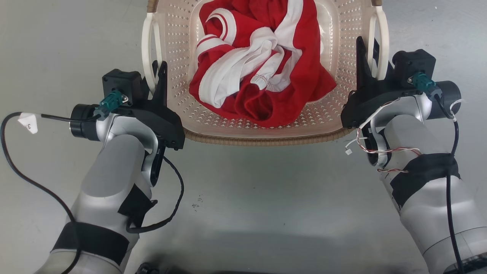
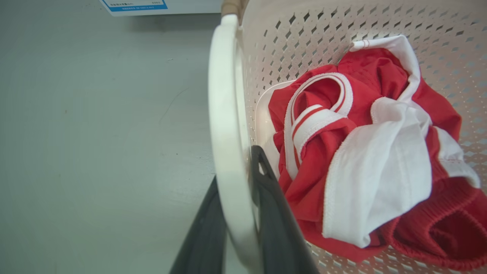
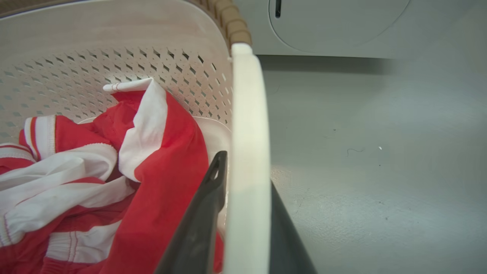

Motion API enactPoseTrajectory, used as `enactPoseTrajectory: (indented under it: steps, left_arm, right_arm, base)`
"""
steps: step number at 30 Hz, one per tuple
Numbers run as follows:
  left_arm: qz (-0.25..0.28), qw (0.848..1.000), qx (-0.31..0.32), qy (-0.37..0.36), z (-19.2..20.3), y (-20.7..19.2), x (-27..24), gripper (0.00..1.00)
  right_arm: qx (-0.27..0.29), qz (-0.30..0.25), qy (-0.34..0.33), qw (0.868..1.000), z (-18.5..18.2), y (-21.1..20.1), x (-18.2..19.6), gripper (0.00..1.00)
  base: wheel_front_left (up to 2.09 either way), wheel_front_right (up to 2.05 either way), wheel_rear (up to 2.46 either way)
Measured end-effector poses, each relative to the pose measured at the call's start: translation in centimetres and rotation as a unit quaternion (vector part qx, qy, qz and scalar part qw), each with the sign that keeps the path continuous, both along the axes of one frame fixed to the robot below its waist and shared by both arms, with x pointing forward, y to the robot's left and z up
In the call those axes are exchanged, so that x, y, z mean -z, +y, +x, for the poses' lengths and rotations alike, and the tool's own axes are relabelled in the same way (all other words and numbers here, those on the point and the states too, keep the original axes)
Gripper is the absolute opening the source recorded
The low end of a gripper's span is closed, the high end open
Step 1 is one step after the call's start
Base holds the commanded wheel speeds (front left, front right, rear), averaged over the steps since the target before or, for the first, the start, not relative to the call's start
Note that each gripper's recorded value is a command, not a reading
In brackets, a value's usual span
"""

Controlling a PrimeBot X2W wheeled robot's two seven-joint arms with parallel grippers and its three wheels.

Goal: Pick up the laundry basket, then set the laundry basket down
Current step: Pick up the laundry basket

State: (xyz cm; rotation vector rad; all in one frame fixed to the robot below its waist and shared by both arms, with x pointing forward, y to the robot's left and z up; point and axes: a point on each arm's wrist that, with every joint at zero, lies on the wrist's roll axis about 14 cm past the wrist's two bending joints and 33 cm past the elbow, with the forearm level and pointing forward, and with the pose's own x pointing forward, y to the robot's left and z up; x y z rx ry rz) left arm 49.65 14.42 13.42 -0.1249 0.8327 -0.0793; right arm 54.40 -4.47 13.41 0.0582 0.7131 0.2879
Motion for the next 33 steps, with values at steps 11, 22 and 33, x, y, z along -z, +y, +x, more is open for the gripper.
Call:
enactPoseTrajectory:
  steps: [11, 22, 33]
  left_arm:
    - [-0.007, 1.000, 0.004, 0.001, 0.0, -0.6, -0.7, 0.00]
    - [-0.004, 1.000, 0.019, 0.000, -0.7, -1.3, -2.8, 0.00]
    - [-0.008, 1.000, 0.024, -0.007, -2.1, -1.9, -6.0, 0.00]
  right_arm:
    - [0.011, 0.000, 0.022, 1.000, -0.8, -0.3, -0.1, 0.00]
    - [0.023, 0.001, 0.039, 0.999, -2.3, -0.9, -1.9, 0.00]
    - [0.027, -0.001, 0.034, 0.999, -3.7, -1.4, -5.5, 0.00]
  base:
    - [0.00, 0.00, 0.00]
    - [0.00, 0.00, 0.00]
    - [0.00, 0.00, 0.00]
